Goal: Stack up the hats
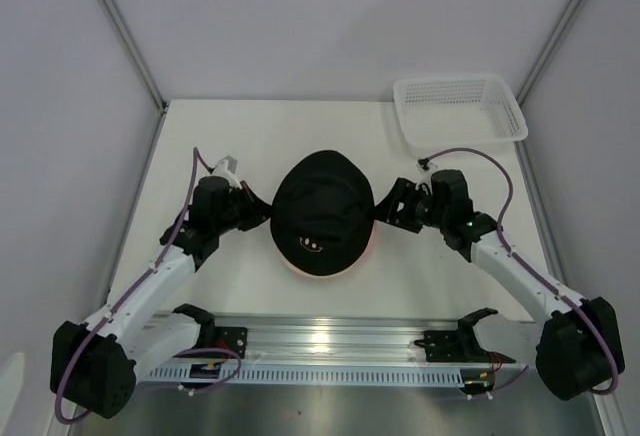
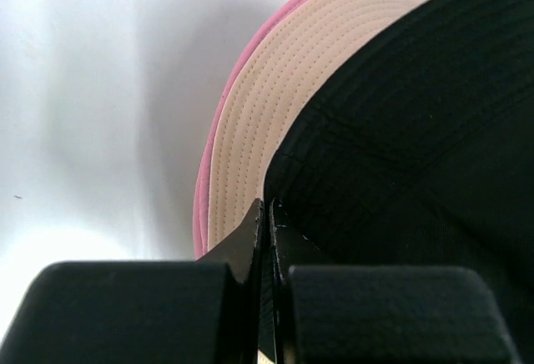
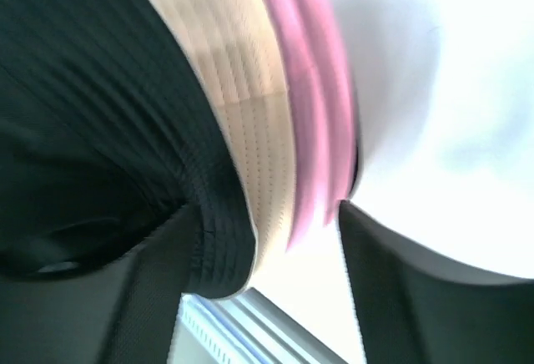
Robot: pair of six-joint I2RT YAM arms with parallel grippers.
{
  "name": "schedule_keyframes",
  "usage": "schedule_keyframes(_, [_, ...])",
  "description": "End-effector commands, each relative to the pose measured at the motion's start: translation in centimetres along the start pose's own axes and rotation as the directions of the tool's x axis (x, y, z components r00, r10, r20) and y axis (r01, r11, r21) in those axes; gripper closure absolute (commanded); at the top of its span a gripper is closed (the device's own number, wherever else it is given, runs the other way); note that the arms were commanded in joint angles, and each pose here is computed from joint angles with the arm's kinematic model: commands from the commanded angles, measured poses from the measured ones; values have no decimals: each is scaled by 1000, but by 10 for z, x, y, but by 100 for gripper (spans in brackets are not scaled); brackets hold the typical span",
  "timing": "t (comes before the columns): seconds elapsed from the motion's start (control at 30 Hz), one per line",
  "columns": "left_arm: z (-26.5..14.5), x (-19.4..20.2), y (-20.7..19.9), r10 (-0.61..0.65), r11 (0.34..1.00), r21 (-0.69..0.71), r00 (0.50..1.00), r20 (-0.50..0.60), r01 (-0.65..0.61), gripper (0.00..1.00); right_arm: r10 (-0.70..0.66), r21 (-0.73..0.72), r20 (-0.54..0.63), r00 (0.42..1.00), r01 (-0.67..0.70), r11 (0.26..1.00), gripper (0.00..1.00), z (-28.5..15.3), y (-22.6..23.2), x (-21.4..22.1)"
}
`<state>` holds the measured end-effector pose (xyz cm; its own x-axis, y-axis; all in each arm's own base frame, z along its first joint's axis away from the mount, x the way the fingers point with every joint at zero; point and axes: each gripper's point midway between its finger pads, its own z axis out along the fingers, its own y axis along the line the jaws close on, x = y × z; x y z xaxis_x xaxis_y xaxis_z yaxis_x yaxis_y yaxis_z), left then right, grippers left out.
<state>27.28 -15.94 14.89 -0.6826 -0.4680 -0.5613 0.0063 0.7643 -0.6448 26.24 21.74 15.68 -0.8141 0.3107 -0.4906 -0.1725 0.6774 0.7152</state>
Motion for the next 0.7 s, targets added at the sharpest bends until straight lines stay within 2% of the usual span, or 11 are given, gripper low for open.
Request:
schedule_keyframes(0.0, [-20,-32,-12,144,989,-39,988,51,-142,99,-87,13,122,989,86,996,26,-37,19,-44])
schedule_keyframes(0.03, [-21,-35,-15,157,987,-34,986,50,-155,99,-106,9,171,979,106,994,22,-46,23,-59])
schedule_keyframes(0.13, [-24,-46,-27,178,984,-21,982,57,-177,99,-129,-38,247,960,143,989,19,-56,38,-91])
schedule_keyframes(0.3, [-13,-52,-28,178,983,-43,983,33,-177,99,-133,-151,282,950,181,972,16,-28,51,-119])
schedule_keyframes(0.4, [-1,-51,-25,172,983,-62,985,-5,-172,99,-93,-247,266,960,161,955,17,-5,55,-119])
schedule_keyframes(0.5, [6,-50,-25,171,983,-67,985,-33,-173,99,-80,-260,225,971,139,956,17,17,45,-114])
schedule_keyframes(0.67, [19,-55,-28,182,981,-64,982,-49,-185,99,-51,-329,189,981,113,938,19,29,48,-103])
